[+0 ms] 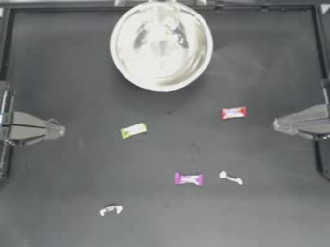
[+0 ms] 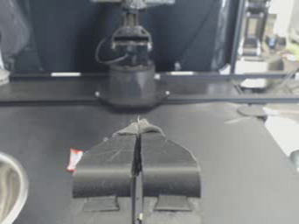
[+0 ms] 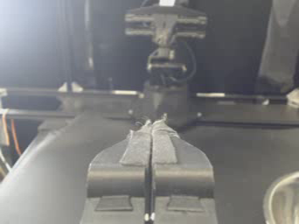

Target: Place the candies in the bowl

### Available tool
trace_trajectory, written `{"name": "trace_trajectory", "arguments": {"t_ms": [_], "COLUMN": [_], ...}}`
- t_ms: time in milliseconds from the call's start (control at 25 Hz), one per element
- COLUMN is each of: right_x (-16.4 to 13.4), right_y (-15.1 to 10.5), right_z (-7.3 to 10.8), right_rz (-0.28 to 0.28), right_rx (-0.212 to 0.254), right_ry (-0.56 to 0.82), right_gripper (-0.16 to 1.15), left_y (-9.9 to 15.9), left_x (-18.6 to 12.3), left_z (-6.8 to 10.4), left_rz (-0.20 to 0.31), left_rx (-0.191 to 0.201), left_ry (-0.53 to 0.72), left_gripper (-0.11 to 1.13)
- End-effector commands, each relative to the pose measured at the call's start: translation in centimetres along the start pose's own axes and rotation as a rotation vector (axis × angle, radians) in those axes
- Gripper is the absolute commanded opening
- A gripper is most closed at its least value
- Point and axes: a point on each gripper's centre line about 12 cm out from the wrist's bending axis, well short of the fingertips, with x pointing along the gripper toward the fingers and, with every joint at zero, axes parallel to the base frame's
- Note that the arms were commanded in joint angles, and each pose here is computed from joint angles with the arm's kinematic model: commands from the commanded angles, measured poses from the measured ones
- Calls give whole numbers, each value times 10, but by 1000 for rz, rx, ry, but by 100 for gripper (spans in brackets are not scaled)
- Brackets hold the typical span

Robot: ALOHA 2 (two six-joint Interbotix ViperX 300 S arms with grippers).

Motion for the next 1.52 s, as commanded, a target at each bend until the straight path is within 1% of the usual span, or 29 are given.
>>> {"name": "trace_trajectory", "arguments": {"t_ms": [40, 80, 200, 280, 400, 440, 520, 600, 640, 760, 800, 840, 880, 1000, 1120, 1240, 1320, 1520], "right_x": [2, 2, 2, 2, 2, 2, 2, 2, 2, 2, 2, 3, 3, 5, 5, 5, 5, 5], "right_y": [1, 1, 1, 1, 2, 2, 2, 3, 3, 4, 5, 5, 4, 5, 5, 4, 4, 3], "right_z": [8, 9, 7, 6, 6, 7, 7, 7, 7, 9, 9, 9, 9, 7, 6, 6, 5, 3], "right_rz": [6, 4, 6, 7, 10, 11, 13, 20, 24, 32, 33, 33, 32, 33, 32, 29, 28, 24], "right_rx": [16, 22, 28, 28, 20, 15, 3, -14, -25, -46, -46, -46, -46, -44, -42, -36, -33, -20], "right_ry": [-28, -32, -28, -26, -27, -29, -29, -29, -29, -40, -41, -40, -38, -29, -24, -24, -23, -18], "right_gripper": [-5, -4, 7, 9, 12, 14, 24, 40, 50, 85, 93, 102, 106, 101, 100, 100, 100, 100], "left_y": [-1, -1, 0, -1, 0, -1, -1, -1, 0, 0, 0, 0, 0, 4, 12, 26, 36, 53], "left_x": [0, -1, -4, -4, -4, -4, -3, -2, -1, 0, 1, 1, 2, 3, 7, 13, 18, 41], "left_z": [9, 10, 10, 10, 9, 9, 7, 6, 5, 5, 5, 4, 4, 3, 4, 8, 7, 2], "left_rz": [-4, -4, -2, -4, -2, -4, -4, -4, -4, -4, -4, -3, 0, 17, 58, 123, 164, 217], "left_rx": [23, 26, 27, 27, 30, 30, 29, 30, 26, 26, 26, 26, 26, 26, 20, 1, -10, -30], "left_ry": [-17, -14, 15, 26, 32, 34, 44, 72, 86, 106, 110, 123, 135, 189, 266, 345, 415, 576], "left_gripper": [-2, -1, 8, 7, 7, 9, 15, 33, 45, 89, 102, 109, 109, 97, 101, 102, 102, 102]}}
